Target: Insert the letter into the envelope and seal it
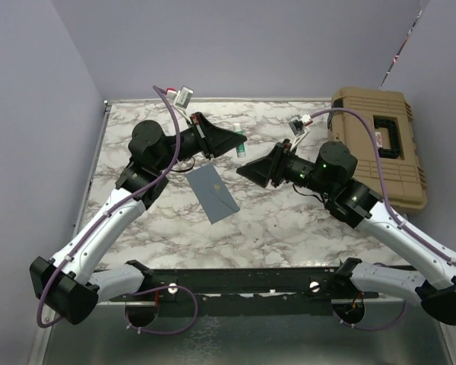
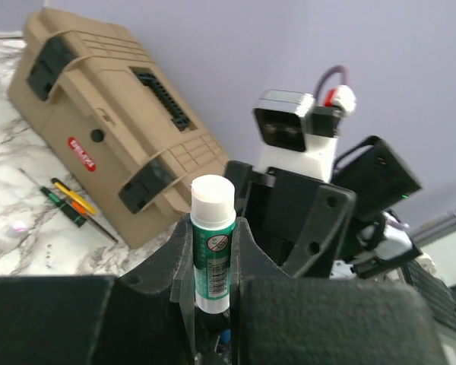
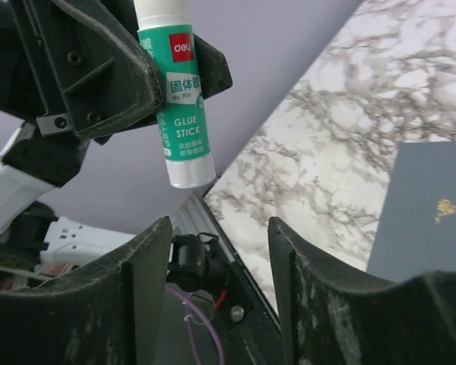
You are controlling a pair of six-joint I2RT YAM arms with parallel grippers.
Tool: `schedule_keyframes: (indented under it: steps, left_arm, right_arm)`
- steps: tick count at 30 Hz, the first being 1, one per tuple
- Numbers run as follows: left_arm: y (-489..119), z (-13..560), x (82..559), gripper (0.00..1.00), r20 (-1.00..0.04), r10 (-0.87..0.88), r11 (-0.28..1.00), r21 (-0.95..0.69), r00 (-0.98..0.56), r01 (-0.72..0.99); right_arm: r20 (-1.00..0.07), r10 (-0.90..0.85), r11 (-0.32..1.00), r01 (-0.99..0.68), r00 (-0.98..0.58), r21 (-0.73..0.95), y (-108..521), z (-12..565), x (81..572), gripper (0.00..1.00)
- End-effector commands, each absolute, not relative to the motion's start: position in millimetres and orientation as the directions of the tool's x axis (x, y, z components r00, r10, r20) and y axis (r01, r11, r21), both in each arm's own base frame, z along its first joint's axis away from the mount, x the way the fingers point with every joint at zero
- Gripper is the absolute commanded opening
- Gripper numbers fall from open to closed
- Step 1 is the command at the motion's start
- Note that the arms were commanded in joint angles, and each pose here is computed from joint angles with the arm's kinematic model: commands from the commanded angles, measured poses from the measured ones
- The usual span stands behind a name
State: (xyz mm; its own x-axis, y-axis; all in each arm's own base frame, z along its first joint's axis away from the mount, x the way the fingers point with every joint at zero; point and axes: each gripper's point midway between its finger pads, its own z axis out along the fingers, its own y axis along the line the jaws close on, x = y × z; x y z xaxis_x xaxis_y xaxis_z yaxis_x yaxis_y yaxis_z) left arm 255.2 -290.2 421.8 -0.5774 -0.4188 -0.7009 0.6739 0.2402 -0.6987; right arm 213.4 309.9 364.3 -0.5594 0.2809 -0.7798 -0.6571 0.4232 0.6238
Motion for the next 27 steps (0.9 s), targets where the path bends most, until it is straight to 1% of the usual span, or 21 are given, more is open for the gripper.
schedule_keyframes:
  steps: [1, 3, 5, 8, 11, 13, 17, 19, 23, 25, 26, 27]
  left_arm:
    - [-291, 436, 220, 0.0, -0.706, -0.383, 0.094, -0.671, -0.596, 0.735]
    - [-290, 438, 215, 0.0, -0.704, -0.382, 0.079, -0.67, -0.598, 0.738]
    - [-289, 439, 212, 0.0, -0.701, -0.385, 0.068, -0.67, -0.6, 0.739]
    - [-287, 440, 209, 0.0, -0.695, -0.388, 0.057, -0.673, -0.605, 0.737]
    - [-286, 440, 206, 0.0, -0.694, -0.389, 0.053, -0.674, -0.606, 0.737]
    - [-285, 441, 205, 0.0, -0.693, -0.392, 0.051, -0.673, -0.605, 0.738]
    - [-284, 446, 203, 0.0, -0.691, -0.401, 0.045, -0.67, -0.601, 0.741]
    - [-283, 448, 203, 0.0, -0.69, -0.405, 0.045, -0.67, -0.6, 0.741]
    - [-282, 448, 206, 0.0, -0.681, -0.422, 0.053, -0.678, -0.599, 0.733]
    - [-280, 449, 210, 0.0, -0.664, -0.449, 0.064, -0.692, -0.598, 0.719]
    - [-278, 448, 215, 0.0, -0.647, -0.471, 0.079, -0.707, -0.599, 0.702]
    - [-277, 447, 222, 0.0, -0.63, -0.496, 0.1, -0.726, -0.598, 0.681]
  right_arm:
    - [-0.754, 0.326, 0.179, -0.745, -0.57, 0.642, 319, 397, 179, 0.55]
    - [-0.751, 0.333, 0.132, -0.76, -0.571, 0.636, 319, 401, 173, 0.55]
    - [-0.746, 0.342, 0.104, -0.766, -0.571, 0.634, 320, 406, 170, 0.59]
    - [-0.733, 0.373, 0.083, -0.767, -0.569, 0.637, 320, 412, 171, 0.63]
    - [-0.71, 0.398, 0.074, -0.752, -0.581, 0.656, 321, 416, 175, 0.62]
    - [-0.702, 0.405, 0.063, -0.748, -0.586, 0.661, 323, 418, 177, 0.59]
    - [-0.693, 0.397, 0.042, -0.742, -0.602, 0.669, 328, 417, 177, 0.46]
    - [-0.691, 0.389, 0.033, -0.74, -0.609, 0.672, 331, 416, 178, 0.35]
    - [-0.699, 0.381, 0.037, -0.746, -0.605, 0.665, 334, 414, 180, 0.16]
    - [-0.729, 0.37, 0.073, -0.764, -0.577, 0.641, 336, 411, 185, 0.04]
    - [-0.751, 0.358, 0.116, -0.771, -0.556, 0.626, 337, 407, 191, 0.01]
    - [-0.781, 0.334, 0.176, -0.779, -0.528, 0.602, 337, 400, 198, 0.0]
